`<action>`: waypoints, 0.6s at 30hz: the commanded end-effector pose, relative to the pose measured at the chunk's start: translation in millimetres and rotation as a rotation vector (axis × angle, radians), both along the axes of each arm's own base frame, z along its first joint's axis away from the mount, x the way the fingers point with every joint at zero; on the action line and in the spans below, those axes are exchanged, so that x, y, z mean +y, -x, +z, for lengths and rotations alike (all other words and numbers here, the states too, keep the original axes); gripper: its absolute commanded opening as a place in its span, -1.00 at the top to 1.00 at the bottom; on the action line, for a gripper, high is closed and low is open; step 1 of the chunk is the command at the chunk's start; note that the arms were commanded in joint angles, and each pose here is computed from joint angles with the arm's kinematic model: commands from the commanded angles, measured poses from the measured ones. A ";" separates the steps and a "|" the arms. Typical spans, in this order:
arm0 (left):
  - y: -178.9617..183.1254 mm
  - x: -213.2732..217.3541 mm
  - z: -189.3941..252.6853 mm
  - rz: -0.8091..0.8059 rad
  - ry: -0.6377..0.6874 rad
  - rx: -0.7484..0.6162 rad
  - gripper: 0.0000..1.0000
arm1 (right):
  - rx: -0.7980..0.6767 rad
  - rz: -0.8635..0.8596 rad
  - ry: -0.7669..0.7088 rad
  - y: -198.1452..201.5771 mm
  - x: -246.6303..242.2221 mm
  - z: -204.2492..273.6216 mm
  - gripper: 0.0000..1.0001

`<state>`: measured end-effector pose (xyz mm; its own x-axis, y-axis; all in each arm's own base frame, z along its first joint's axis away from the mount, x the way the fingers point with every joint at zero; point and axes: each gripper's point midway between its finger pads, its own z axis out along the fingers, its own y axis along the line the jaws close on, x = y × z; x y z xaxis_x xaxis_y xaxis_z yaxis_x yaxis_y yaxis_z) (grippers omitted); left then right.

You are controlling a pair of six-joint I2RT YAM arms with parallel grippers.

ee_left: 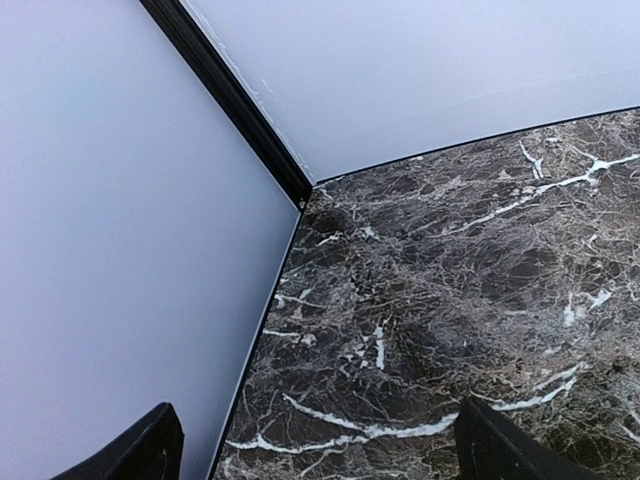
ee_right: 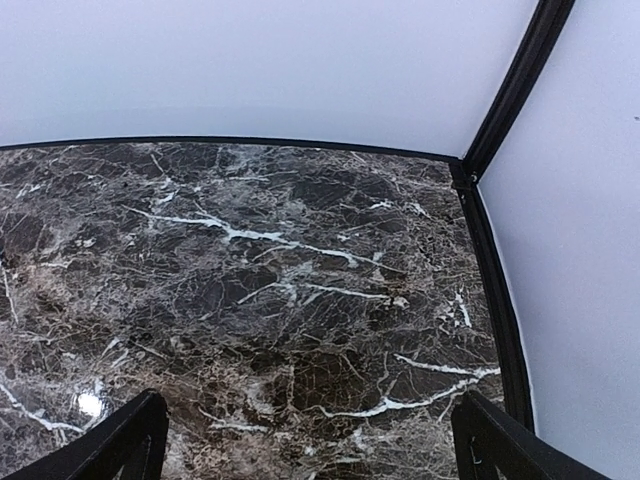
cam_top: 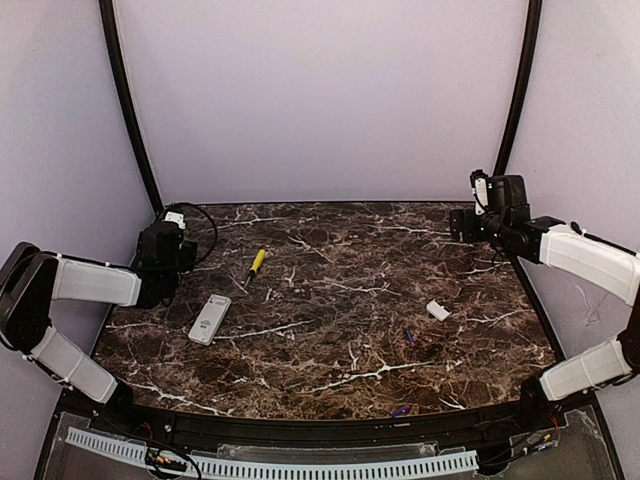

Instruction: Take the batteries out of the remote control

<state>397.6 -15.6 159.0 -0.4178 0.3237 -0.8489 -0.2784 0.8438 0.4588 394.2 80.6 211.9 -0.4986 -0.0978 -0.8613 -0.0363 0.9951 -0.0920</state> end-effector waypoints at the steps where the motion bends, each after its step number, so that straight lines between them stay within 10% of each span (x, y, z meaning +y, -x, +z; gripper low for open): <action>1: 1.1 11.3 -3.6 0.001 -0.018 -0.052 -0.91 | -0.064 -0.055 -0.036 -4.9 -14.0 5.5 -0.97; 18: 15.7 16.9 -36.2 -0.127 0.120 -0.143 -0.92 | -0.120 -0.146 0.104 3.0 -48.8 -34.1 -0.97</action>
<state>383.9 7.4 117.6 -0.3357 0.2699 -0.9025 -0.2426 0.9010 0.3597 386.6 36.9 178.0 -0.4496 -0.0972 -0.8879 0.1074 0.9810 -0.1618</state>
